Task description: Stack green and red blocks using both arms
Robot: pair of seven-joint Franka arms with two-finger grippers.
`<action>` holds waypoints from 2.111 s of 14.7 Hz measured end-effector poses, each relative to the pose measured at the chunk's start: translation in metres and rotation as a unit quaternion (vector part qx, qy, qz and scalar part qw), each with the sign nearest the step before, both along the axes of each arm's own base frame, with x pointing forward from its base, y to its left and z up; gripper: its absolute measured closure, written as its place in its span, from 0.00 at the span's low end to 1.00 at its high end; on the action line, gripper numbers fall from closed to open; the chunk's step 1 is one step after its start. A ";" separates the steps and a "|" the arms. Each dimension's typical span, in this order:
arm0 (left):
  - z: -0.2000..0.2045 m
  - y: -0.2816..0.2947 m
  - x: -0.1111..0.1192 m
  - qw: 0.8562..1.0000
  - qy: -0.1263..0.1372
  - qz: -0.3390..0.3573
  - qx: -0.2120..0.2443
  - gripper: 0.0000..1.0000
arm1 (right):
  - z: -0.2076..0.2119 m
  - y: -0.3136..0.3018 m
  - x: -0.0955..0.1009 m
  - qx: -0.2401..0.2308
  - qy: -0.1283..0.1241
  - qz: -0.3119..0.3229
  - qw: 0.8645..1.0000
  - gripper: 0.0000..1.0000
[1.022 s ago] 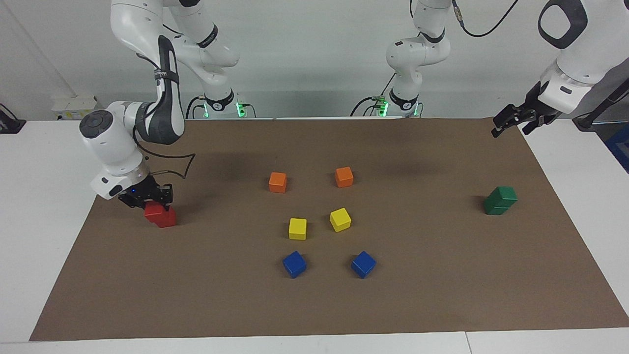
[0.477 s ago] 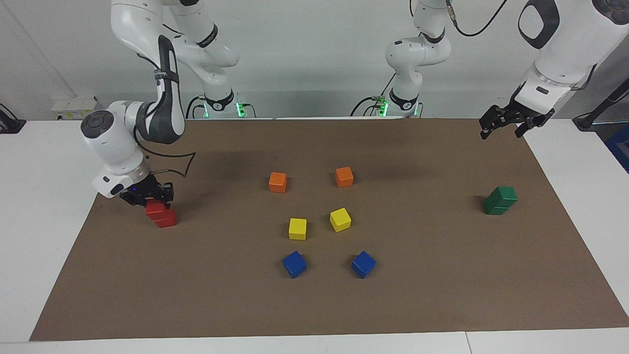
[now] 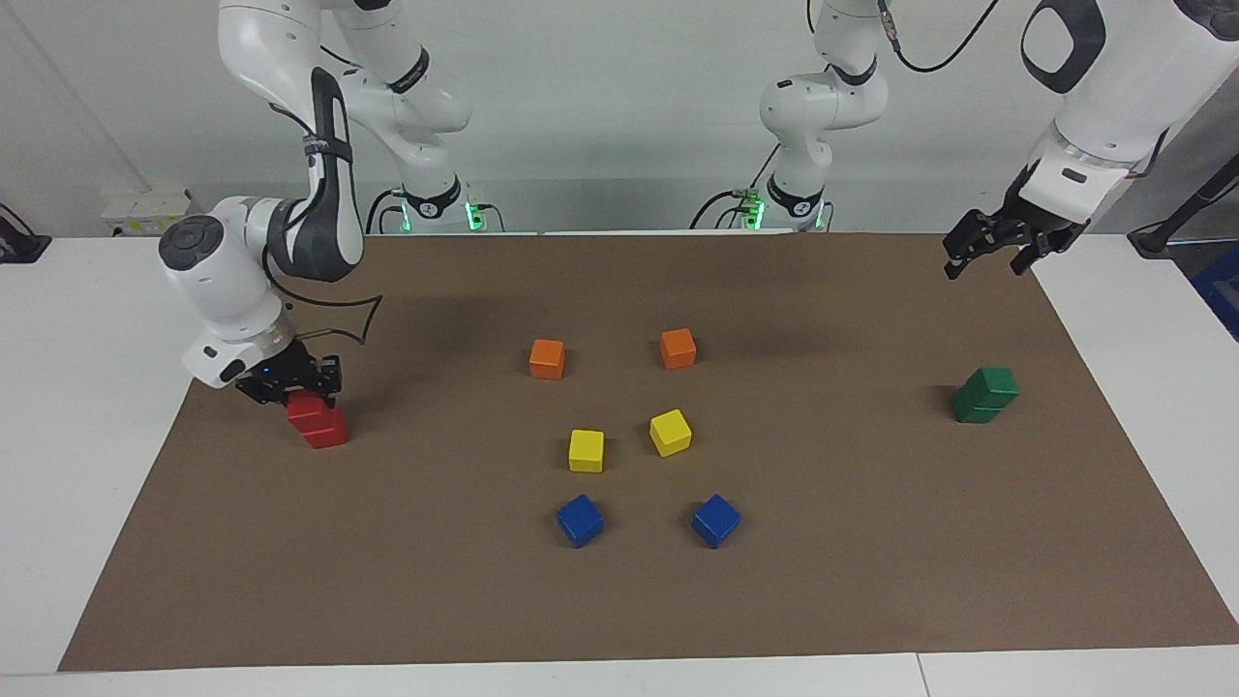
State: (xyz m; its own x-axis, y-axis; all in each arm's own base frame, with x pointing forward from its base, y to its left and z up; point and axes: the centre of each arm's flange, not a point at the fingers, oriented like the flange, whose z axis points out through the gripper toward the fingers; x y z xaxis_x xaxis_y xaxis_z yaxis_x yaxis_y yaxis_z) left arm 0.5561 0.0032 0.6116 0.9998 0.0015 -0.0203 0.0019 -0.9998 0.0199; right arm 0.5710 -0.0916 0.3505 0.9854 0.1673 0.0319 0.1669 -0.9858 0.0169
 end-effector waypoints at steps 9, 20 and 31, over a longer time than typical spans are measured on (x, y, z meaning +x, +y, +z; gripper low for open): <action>0.001 0.001 0.001 1.000 -0.007 0.003 0.000 0.00 | -0.002 0.003 -0.001 -0.001 -0.005 0.004 1.000 0.01; 0.002 0.003 0.001 1.000 -0.007 0.005 0.000 0.00 | 0.120 0.055 0.010 -0.002 -0.028 0.003 1.000 0.00; 0.002 0.005 0.001 1.000 -0.007 0.006 0.003 0.00 | 0.272 0.096 -0.080 0.003 0.005 -0.024 1.000 0.00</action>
State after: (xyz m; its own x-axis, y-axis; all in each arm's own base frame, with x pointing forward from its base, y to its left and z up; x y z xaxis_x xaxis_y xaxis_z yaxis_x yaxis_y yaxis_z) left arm 0.5576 0.0079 0.6132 0.9999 0.0126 -0.0061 0.0127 -0.9998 0.0130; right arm 0.4915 0.0048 0.6228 0.9925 0.1201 0.0221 0.1199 -0.9927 0.0090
